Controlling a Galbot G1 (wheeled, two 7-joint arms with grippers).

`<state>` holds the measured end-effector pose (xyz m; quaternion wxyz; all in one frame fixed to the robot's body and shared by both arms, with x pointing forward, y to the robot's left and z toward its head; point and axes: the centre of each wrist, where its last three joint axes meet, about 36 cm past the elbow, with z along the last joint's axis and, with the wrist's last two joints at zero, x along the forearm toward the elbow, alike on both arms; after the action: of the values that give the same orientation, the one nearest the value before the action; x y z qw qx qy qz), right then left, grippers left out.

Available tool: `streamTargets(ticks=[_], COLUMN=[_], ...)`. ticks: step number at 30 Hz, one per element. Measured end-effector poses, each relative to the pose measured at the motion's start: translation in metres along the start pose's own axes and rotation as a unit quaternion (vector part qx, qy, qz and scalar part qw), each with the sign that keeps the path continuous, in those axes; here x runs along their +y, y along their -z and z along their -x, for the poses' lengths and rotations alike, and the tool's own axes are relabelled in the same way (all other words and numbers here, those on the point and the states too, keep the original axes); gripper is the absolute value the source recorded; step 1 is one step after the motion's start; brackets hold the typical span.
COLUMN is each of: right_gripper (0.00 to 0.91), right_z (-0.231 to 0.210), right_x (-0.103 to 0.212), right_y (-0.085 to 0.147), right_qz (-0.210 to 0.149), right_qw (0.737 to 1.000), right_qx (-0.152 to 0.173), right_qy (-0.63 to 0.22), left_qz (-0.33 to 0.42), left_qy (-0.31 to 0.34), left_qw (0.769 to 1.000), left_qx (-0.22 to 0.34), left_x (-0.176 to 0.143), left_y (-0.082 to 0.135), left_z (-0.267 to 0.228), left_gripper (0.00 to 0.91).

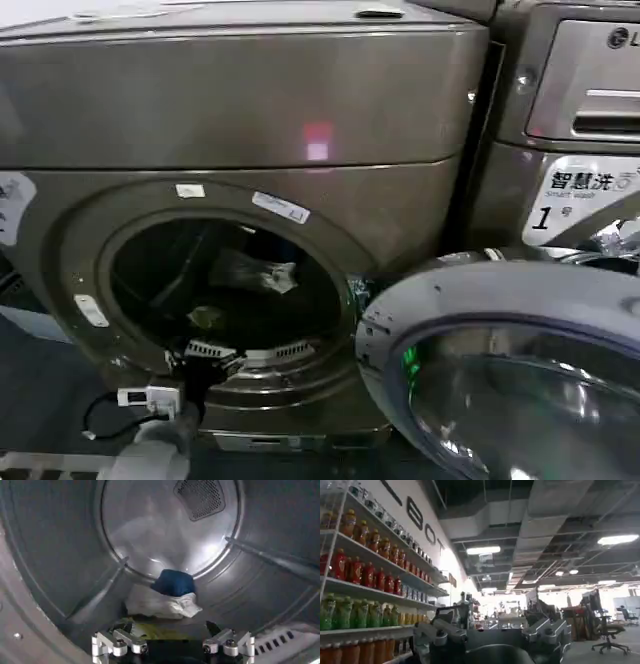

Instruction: Grasp the clothes from the dryer.

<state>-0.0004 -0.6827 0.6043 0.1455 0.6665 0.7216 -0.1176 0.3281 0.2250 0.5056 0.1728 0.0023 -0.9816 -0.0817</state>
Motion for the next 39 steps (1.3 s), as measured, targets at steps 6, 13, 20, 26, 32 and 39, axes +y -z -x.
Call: streamTargets(ticks=[6, 13, 20, 26, 32, 39], right_gripper=[0.907, 0.907, 0.907, 0.907, 0.907, 0.907], right_z=[0.000, -0.002, -0.004, -0.005, -0.005, -0.006], right_x=[0.000, -0.002, -0.003, -0.003, -0.003, -0.001], right_y=[0.001, 0.001, 0.000, -0.001, -0.002, -0.004], right_qz=[-0.001, -0.003, -0.005, -0.008, -0.009, -0.009], right_qw=[1.000, 1.000, 1.000, 1.000, 1.000, 1.000], right_qx=[-0.001, 0.000, 0.002, 0.001, -0.002, -0.003], right_qy=[0.000, 0.000, -0.001, 0.001, 0.001, 0.003], left_qz=[0.002, 0.000, 0.000, -0.002, -0.005, -0.004], left_qy=[0.001, 0.002, 0.003, 0.004, 0.006, 0.008], left_qw=[1.000, 1.000, 1.000, 1.000, 1.000, 1.000], left_qx=[0.001, 0.000, 0.001, 0.002, 0.003, 0.003], left_x=[0.001, 0.001, 0.001, 0.001, 0.001, 0.001], left_y=[0.000, 0.000, 0.000, -0.001, -0.002, -0.001], left_z=[0.000, 0.002, 0.002, 0.004, 0.009, 0.019], left_gripper=[0.907, 0.907, 0.907, 0.907, 0.907, 0.907])
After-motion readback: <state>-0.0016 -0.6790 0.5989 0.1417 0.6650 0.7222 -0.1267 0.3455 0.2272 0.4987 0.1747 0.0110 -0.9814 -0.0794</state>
